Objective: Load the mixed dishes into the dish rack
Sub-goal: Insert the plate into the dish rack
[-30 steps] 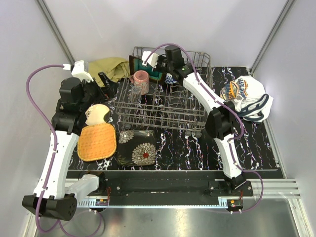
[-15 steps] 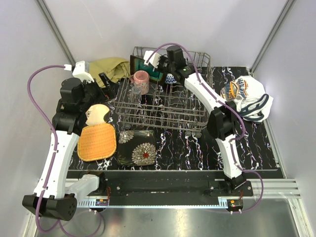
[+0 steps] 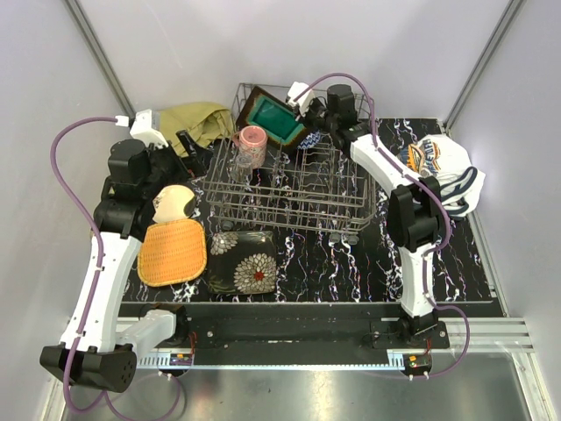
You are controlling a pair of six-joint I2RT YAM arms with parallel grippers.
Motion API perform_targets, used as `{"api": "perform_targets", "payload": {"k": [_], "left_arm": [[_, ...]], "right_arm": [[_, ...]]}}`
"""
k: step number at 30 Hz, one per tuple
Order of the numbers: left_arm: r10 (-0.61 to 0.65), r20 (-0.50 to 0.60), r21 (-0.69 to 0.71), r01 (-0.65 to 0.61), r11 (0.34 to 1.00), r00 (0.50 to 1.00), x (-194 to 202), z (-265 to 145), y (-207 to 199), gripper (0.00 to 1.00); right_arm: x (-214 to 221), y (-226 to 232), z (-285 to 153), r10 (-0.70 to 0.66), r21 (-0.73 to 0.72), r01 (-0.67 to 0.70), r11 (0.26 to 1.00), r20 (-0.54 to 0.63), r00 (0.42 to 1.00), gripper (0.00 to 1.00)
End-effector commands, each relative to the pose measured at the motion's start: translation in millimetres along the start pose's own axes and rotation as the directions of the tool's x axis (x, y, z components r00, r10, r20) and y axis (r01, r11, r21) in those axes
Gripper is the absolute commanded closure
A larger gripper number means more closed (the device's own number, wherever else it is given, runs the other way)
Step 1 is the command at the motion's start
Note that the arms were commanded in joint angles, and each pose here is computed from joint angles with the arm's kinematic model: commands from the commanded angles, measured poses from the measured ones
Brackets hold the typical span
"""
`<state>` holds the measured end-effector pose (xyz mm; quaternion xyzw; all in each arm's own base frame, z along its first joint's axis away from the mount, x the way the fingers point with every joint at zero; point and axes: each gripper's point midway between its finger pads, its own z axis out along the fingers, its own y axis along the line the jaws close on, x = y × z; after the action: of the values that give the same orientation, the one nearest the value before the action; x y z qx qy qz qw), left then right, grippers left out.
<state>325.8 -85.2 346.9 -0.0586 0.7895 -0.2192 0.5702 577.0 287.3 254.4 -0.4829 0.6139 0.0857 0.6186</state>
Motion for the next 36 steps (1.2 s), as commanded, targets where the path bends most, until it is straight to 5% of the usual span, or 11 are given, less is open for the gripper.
{"api": "perform_targets", "payload": {"k": [1, 22, 36], "left_arm": [[-0.007, 0.045, 0.053, 0.005, 0.999, 0.999, -10, -4, -11, 0.01], [-0.015, 0.040, 0.056, 0.013, 0.998, 0.999, -6, -3, -9, 0.01], [-0.012, 0.037, 0.060, 0.010, 0.998, 0.999, -5, 0, -9, 0.01]], "right_arm": [[-175, -151, -129, -0.240, 0.558, 0.031, 0.829, 0.306, 0.921, 1.00], [-216, -155, -182, -0.374, 0.651, 0.090, 0.754, 0.314, 0.873, 1.00], [-203, -144, -195, -0.404, 0.588, 0.246, 0.770, 0.153, 0.902, 1.00]]}}
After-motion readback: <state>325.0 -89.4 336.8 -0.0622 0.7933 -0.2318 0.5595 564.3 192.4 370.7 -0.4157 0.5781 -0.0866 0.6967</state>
